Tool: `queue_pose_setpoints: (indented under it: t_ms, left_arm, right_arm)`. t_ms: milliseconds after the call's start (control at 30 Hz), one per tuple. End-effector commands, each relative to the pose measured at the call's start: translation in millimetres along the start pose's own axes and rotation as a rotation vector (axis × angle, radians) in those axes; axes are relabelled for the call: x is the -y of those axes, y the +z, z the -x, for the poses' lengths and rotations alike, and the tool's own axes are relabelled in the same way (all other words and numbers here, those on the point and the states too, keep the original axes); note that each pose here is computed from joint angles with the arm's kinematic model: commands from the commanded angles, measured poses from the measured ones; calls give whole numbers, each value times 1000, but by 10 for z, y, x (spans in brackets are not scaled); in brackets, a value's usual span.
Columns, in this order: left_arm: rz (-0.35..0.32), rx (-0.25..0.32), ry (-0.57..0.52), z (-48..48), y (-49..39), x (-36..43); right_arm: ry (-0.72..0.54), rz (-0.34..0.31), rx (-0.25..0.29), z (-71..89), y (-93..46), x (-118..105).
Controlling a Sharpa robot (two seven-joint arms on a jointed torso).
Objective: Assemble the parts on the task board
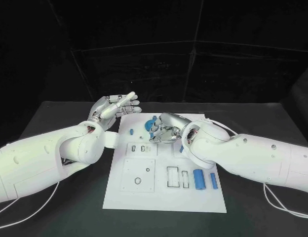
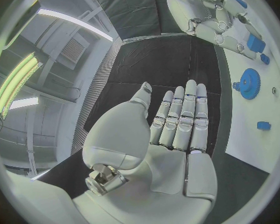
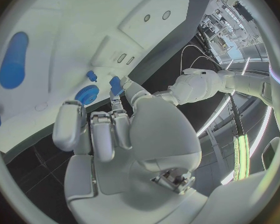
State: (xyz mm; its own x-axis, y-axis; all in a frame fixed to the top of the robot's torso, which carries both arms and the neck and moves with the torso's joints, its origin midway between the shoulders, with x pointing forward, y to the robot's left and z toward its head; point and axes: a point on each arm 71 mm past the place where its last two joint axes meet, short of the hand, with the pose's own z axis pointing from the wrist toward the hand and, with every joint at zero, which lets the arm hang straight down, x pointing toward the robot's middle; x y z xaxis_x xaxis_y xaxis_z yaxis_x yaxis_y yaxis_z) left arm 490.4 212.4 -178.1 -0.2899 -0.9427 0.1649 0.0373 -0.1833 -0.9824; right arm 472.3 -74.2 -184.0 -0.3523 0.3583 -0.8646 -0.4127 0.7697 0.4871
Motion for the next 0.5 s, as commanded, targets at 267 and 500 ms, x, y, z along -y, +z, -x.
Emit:
queue_pose_setpoints:
  t_ms: [267,500]
  left_arm:
    - [-5,-8,-1,-21,10,10]
    - [-4,-11,-2,-30,16,6]
  right_arm:
    - [-103,23,-56,-123,96,-138]
    - [-129,35,-87,-195,105,-181]
